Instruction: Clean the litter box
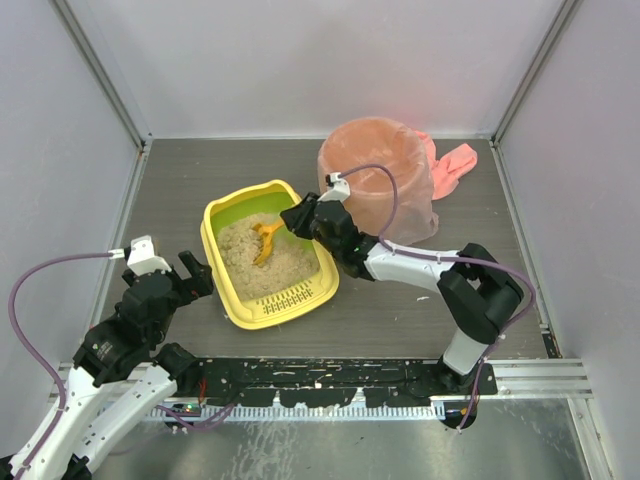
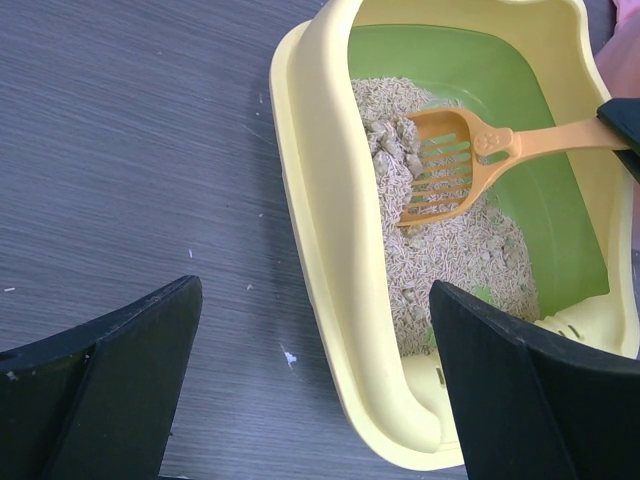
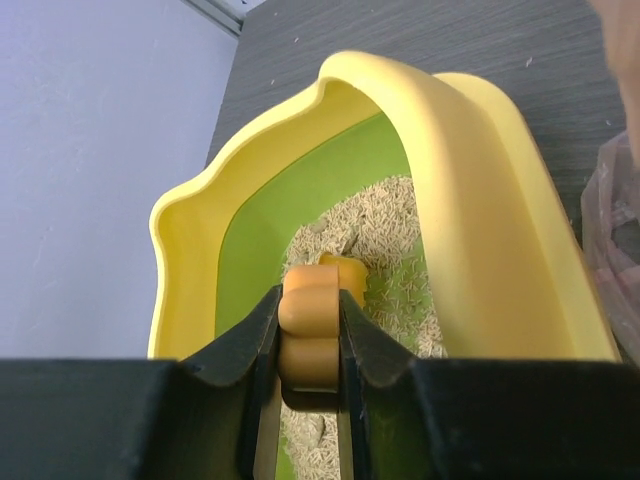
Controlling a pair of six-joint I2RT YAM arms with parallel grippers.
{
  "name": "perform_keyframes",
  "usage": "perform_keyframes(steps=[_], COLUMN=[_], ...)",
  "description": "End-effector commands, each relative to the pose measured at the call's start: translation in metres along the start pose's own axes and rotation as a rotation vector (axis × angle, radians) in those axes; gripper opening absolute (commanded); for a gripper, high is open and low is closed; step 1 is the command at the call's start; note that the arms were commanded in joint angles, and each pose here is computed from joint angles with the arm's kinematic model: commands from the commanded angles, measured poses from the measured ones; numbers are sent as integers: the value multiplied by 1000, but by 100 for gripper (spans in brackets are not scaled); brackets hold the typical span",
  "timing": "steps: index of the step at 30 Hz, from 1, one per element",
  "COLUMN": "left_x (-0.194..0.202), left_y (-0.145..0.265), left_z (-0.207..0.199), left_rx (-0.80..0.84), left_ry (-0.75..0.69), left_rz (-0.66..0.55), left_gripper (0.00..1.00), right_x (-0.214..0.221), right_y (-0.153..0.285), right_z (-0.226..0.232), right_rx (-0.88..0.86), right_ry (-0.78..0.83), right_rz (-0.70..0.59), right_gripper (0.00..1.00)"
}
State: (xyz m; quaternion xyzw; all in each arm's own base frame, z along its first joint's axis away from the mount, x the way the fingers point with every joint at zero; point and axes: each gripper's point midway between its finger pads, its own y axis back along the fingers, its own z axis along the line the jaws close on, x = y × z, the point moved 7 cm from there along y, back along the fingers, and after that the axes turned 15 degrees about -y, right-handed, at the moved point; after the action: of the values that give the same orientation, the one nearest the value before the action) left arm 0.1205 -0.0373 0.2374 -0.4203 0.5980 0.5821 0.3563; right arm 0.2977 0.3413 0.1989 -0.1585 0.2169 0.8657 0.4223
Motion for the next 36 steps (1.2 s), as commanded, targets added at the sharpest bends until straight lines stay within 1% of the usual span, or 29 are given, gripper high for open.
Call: perform_keyframes(steps=[1, 8, 13, 20, 25, 26, 29, 36], left_x=[-4, -4, -4, -5, -3, -7, -7, -7], left_y=[-2, -2, -1, 0, -1, -1, -2, -3], left_z=[-2, -3, -3, -3, -4, -6, -6, -8], left_rx=[3, 4, 6, 14, 20, 29, 32, 35], left_ry=[9, 4, 8, 11, 6, 18, 18, 12], left_rz=[-12, -6, -12, -15, -7, -24, -25, -20], left_gripper=[98, 98, 98, 98, 98, 98, 98, 98], right_x=[3, -11, -18, -20, -19, -19, -17, -17], right_y=[11, 23, 28, 39, 51, 53, 59, 78], right_z=[3, 10, 16, 9, 4, 2, -2, -12], right_rx=[0, -10, -7, 1, -13, -13, -24, -60], right_ry=[-154, -182, -188, -263, -327, -341, -380, -441], right_rz=[-40, -113, -141, -177, -193, -196, -205, -243], right_gripper=[1, 1, 1, 1, 1, 1, 1, 1])
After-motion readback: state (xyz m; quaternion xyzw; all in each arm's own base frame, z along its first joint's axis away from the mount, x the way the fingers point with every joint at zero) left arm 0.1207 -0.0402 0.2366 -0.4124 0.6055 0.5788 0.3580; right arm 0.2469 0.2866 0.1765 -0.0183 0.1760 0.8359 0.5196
